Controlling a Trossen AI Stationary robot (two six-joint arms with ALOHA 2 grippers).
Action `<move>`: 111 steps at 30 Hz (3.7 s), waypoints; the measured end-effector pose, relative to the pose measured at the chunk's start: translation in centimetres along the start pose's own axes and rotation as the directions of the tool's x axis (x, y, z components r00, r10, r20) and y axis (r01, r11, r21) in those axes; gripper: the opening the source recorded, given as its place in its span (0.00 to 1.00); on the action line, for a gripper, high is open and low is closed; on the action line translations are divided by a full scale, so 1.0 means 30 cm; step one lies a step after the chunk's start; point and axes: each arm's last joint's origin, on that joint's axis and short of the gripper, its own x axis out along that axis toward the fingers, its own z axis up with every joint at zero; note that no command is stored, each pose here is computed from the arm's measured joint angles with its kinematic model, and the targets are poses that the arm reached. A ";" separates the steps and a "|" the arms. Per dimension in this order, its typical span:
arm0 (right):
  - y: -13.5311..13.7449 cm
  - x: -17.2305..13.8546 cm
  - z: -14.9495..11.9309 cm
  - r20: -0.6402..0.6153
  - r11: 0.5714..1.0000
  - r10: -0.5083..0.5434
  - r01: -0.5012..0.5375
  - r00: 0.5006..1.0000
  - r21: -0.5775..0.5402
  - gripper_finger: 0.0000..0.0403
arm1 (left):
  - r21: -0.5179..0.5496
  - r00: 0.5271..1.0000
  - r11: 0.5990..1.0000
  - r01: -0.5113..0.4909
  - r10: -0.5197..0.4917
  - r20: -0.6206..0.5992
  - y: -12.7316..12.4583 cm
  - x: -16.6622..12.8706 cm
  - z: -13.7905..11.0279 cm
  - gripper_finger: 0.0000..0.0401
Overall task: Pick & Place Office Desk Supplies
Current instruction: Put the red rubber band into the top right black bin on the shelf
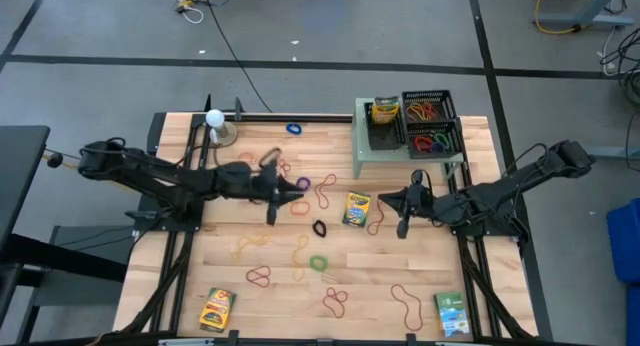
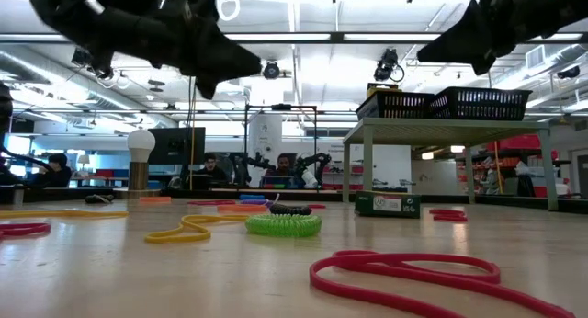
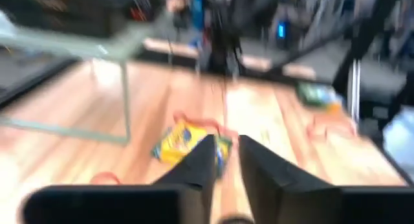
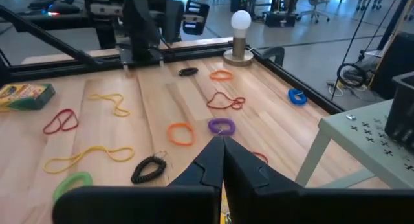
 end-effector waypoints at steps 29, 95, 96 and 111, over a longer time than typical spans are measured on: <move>-0.040 0.030 0.015 0.014 0.988 -0.039 0.041 0.999 -0.150 0.03 | -0.139 0.558 0.975 -0.173 -0.019 -0.830 -0.225 -0.061 -0.129 0.27; -0.062 0.047 0.017 -0.003 0.989 -0.010 0.010 1.000 -0.145 0.03 | 0.051 0.378 0.994 -0.092 0.082 -0.922 -0.502 -0.082 -0.326 0.02; -0.062 0.047 0.017 -0.003 0.989 -0.010 0.010 1.000 -0.145 0.03 | 0.092 0.398 0.993 -0.077 0.115 -0.910 -0.502 -0.086 -0.308 0.02; -0.053 0.055 0.016 0.002 0.995 0.024 -0.024 1.000 -0.100 0.03 | 0.099 0.913 0.974 -0.204 0.226 -0.338 -0.256 -0.034 -0.151 0.01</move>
